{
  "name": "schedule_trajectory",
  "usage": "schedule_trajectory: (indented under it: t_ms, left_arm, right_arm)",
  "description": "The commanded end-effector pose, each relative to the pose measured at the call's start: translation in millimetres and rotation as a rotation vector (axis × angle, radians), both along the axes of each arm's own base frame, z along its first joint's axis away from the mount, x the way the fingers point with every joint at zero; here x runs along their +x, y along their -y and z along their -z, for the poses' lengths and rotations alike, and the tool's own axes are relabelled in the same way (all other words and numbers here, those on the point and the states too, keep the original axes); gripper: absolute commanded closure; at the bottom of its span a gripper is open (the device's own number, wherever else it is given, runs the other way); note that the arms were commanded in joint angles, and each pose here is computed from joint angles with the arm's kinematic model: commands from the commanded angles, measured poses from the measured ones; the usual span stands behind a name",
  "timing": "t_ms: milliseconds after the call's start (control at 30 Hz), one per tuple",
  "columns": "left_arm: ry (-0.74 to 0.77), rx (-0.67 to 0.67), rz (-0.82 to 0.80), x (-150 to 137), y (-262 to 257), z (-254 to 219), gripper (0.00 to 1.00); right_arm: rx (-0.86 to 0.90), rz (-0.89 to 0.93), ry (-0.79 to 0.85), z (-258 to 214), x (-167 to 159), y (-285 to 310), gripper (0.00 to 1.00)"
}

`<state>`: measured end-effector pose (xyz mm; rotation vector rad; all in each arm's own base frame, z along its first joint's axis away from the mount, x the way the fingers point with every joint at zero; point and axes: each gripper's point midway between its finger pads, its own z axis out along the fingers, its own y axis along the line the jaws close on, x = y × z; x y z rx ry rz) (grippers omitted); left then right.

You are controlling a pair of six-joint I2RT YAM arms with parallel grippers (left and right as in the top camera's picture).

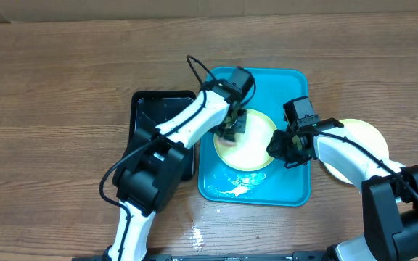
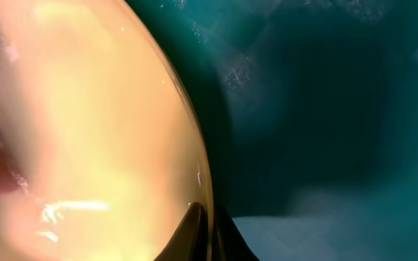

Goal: Clean dirty plates on tray and stack at the side
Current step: 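Scrub the yellow plate with the sponge in the left gripper, then return the sponge with the left gripper to the black tray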

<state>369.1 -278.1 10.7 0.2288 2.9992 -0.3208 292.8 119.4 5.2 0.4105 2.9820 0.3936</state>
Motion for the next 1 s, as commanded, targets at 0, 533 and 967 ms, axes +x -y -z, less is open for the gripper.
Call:
schedule_trajectory:
  t_ms: [0,533,967]
  left_arm:
    - [-0.247,-0.274,0.125,-54,58,19,0.96]
    - [-0.16,-0.287,0.178,-55,-6,-91,0.96]
    - [-0.068,0.217,-0.288,-36,-211,-106,0.85]
  right_arm:
    - [-0.078,0.0,-0.024,12,-5,14,0.96]
    - [-0.079,-0.001,-0.026,13,-6,14,0.96]
    - [-0.08,-0.001,-0.028,13,-6,14,0.96]
